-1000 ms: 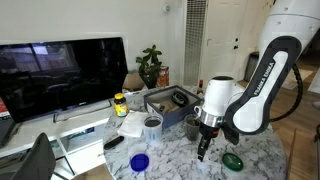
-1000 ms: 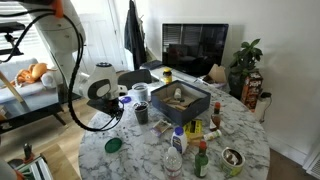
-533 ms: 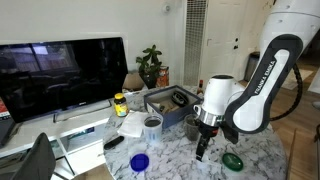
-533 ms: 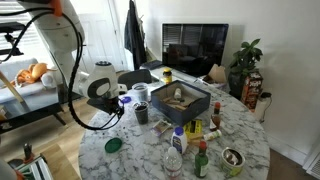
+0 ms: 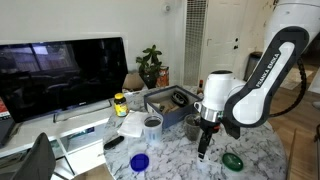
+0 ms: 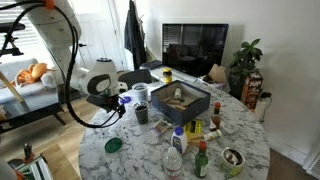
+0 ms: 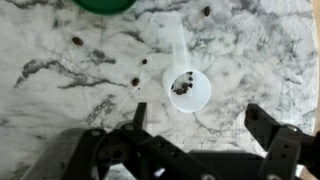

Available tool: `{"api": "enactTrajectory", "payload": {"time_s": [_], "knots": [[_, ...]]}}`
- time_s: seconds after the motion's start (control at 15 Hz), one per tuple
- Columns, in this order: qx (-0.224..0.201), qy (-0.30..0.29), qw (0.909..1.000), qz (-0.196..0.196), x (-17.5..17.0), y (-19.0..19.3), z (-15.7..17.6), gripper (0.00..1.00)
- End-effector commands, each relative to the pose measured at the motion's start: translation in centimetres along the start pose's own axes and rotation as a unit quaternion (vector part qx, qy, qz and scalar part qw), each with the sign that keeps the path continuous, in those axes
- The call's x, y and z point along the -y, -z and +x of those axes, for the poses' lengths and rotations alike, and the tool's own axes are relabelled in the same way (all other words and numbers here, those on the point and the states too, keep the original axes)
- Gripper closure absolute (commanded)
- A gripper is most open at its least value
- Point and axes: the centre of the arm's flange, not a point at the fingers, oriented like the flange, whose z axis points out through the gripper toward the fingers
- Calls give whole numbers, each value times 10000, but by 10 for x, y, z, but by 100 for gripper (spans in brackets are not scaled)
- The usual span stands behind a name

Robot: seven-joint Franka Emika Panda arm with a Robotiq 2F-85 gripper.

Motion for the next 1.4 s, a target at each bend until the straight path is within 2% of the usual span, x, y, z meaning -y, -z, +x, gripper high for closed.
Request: {"api": "enactTrajectory", "payload": {"time_s": [0.0, 0.33, 0.6, 0.67, 0.73, 0.8, 1.33], "knots": [[352, 66, 9992, 177, -19, 7, -19, 0], [478, 207, 9964, 667, -42, -6, -31, 2], [561, 253, 9933, 976, -53, -25, -36, 16], [563, 227, 9929, 1023, -54, -28, -39, 14], [531, 182, 9932, 1015, -56, -30, -38, 20], [501, 129, 9937, 995, -59, -31, -39, 16], [78, 106, 9991, 410, -47, -31, -14, 26]]}}
